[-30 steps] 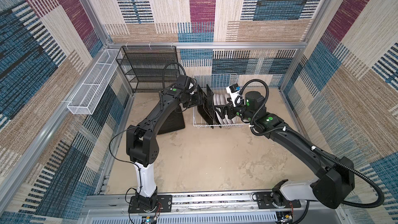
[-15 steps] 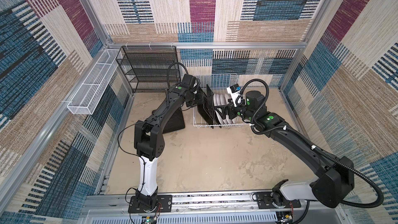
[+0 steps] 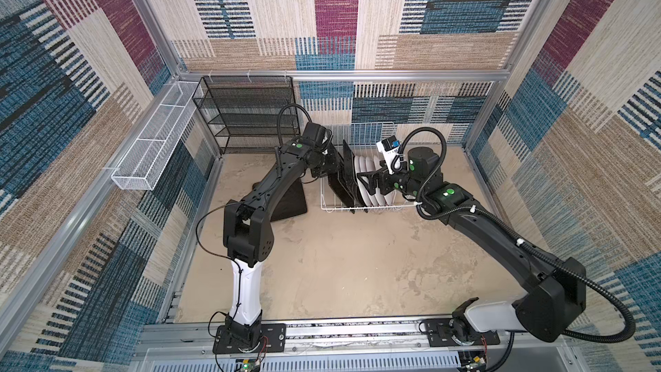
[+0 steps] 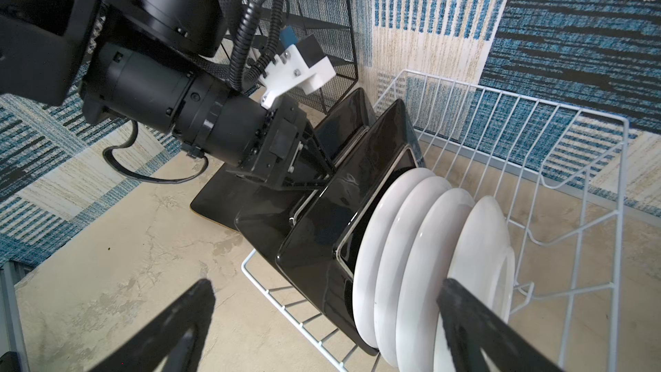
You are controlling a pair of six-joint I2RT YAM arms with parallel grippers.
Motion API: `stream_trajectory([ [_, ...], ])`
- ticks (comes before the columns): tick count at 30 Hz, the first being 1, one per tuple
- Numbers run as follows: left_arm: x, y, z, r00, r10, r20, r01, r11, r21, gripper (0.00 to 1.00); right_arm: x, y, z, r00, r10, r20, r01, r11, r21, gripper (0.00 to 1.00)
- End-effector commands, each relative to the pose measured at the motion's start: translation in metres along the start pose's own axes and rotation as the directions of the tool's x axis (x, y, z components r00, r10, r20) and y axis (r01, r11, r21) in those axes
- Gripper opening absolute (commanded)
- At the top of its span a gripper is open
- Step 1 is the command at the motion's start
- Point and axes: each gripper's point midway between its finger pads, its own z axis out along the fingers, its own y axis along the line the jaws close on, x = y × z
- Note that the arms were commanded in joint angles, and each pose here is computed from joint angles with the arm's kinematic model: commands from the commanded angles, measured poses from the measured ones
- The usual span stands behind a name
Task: Unload the plates from the dish rack
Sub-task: Pick up a plate from the dish rack.
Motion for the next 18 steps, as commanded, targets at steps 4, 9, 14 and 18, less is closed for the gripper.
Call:
stream_trajectory([
  [4,0.012,0.016,0.006,0.999,-0.008,-0.040,0.005,0.998,-0.067,0.14,-0.008,-0.002,-0.005,1.000,-0.008,0.029,0.007,1.000,0.020,1.00],
  [9,0.015,0.018,0.006,0.998,-0.011,-0.055,0.007,0.997,-0.073,0.07,-0.008,-0.003,-0.008,0.999,-0.007,0.032,0.006,1.000,0.030,1.00],
  [14,0.016,0.016,0.002,0.998,-0.014,-0.057,0.010,0.998,-0.067,0.00,-0.012,-0.004,-0.011,0.999,-0.009,0.045,0.007,0.999,0.037,1.00],
  [18,0.014,0.007,-0.005,0.999,-0.009,-0.049,0.007,0.999,-0.039,0.00,-0.014,-0.004,-0.012,0.999,-0.006,0.054,0.004,0.999,0.041,1.00],
])
